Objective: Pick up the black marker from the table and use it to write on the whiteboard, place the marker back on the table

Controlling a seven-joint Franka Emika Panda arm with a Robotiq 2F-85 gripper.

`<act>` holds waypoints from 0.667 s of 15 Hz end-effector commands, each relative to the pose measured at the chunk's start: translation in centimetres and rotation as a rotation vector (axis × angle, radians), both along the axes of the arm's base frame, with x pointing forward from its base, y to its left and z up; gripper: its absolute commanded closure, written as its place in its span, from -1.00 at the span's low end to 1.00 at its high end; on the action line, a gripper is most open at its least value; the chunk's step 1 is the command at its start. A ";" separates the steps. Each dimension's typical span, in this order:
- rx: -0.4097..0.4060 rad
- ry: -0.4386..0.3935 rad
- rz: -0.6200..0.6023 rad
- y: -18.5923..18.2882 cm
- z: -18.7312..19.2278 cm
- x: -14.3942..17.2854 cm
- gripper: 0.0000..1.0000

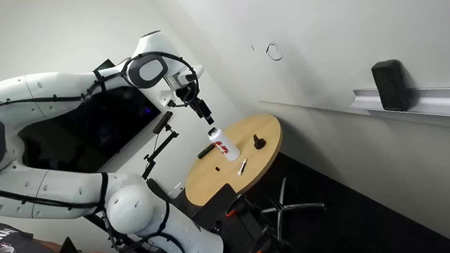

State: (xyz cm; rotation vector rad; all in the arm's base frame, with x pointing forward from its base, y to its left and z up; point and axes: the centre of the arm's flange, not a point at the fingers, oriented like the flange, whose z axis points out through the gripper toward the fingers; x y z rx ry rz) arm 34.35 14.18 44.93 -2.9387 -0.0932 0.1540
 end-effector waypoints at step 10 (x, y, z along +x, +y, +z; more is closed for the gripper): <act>-0.033 -0.067 0.090 4.9 -2.5 -0.5 -1.00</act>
